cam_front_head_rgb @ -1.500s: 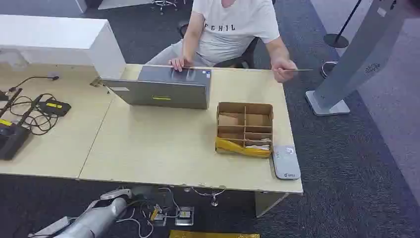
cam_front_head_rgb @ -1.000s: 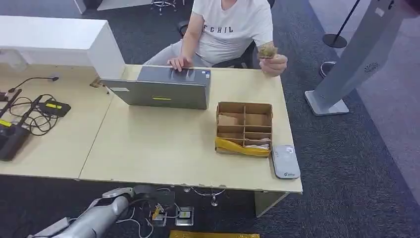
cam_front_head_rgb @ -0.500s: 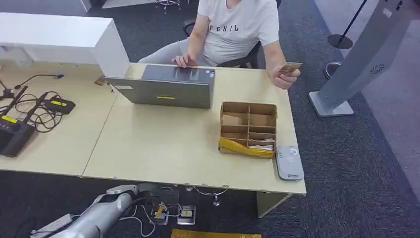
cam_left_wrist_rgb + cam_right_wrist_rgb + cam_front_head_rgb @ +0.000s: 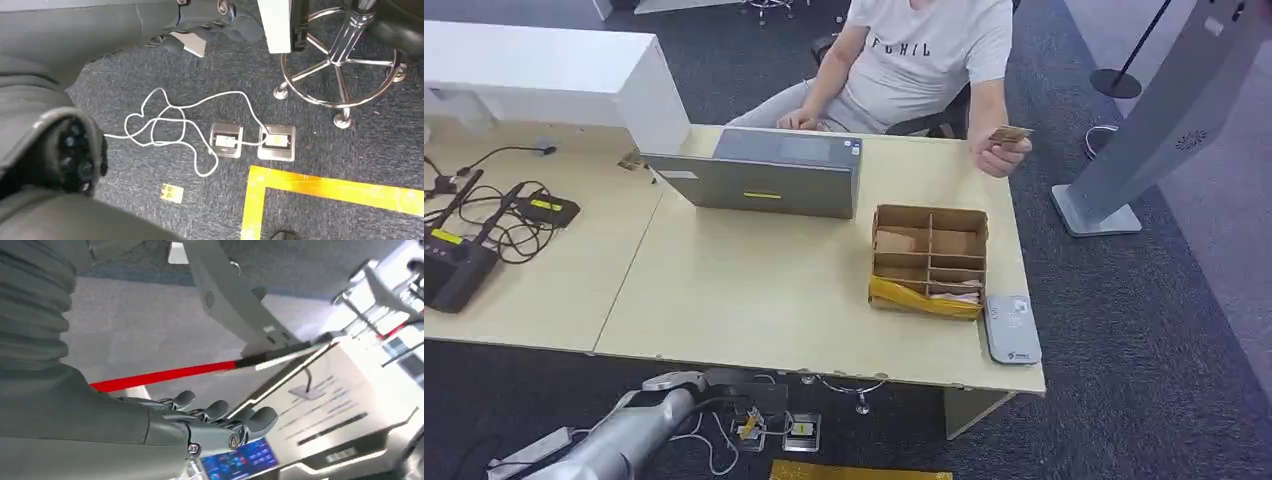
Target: Pass the card to the sensor for recognition and then transmit it.
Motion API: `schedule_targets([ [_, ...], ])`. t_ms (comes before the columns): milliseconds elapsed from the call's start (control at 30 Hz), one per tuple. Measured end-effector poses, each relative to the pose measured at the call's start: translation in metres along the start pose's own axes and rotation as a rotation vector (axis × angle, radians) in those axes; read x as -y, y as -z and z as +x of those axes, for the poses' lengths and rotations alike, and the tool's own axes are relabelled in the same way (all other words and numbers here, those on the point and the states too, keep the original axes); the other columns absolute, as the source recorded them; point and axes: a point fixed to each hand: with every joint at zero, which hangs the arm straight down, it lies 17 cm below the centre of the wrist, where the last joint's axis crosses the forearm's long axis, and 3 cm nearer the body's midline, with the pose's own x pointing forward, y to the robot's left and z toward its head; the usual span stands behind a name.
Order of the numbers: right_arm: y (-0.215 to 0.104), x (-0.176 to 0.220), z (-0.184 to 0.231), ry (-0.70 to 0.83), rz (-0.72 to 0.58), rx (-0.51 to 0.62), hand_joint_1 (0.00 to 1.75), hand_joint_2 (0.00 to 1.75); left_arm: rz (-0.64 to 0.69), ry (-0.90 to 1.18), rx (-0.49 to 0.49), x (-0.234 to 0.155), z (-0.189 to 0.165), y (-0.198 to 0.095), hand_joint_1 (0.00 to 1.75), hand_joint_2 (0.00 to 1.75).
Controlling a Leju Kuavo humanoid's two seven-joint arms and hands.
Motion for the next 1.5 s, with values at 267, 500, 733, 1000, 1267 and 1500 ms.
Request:
schedule_targets([
  [267, -0.016, -0.096, 0.046, -0.168, 0.198, 0.119, 0.00, 1.75, -0.004, 0.000, 0.005, 0.000, 0.000, 0.000, 0.00, 0.00],
  [500, -0.041, -0.160, 0.068, -0.248, 0.317, 0.197, 0.00, 1.75, -0.005, 0.000, 0.003, 0.001, -0.001, 0.000, 0.00, 0.00],
  [733, -0.066, -0.204, 0.088, -0.339, 0.349, 0.299, 0.00, 1.75, -0.003, 0.002, 0.002, -0.001, -0.004, -0.001, 0.00, 0.00],
  [1000, -0.085, -0.231, 0.097, -0.423, 0.349, 0.359, 0.00, 1.75, -0.008, 0.006, 0.001, -0.001, -0.005, -0.002, 0.00, 0.00],
  [1267, -0.102, -0.253, 0.102, -0.445, 0.379, 0.385, 1.75, 1.75, -0.012, 0.013, 0.005, -0.001, -0.005, -0.003, 0.00, 0.00],
  [1500, -0.106, -0.256, 0.104, -0.489, 0.380, 0.399, 1.75, 1.75, -0.017, 0.016, -0.001, -0.001, -0.007, -0.003, 0.00, 0.00],
])
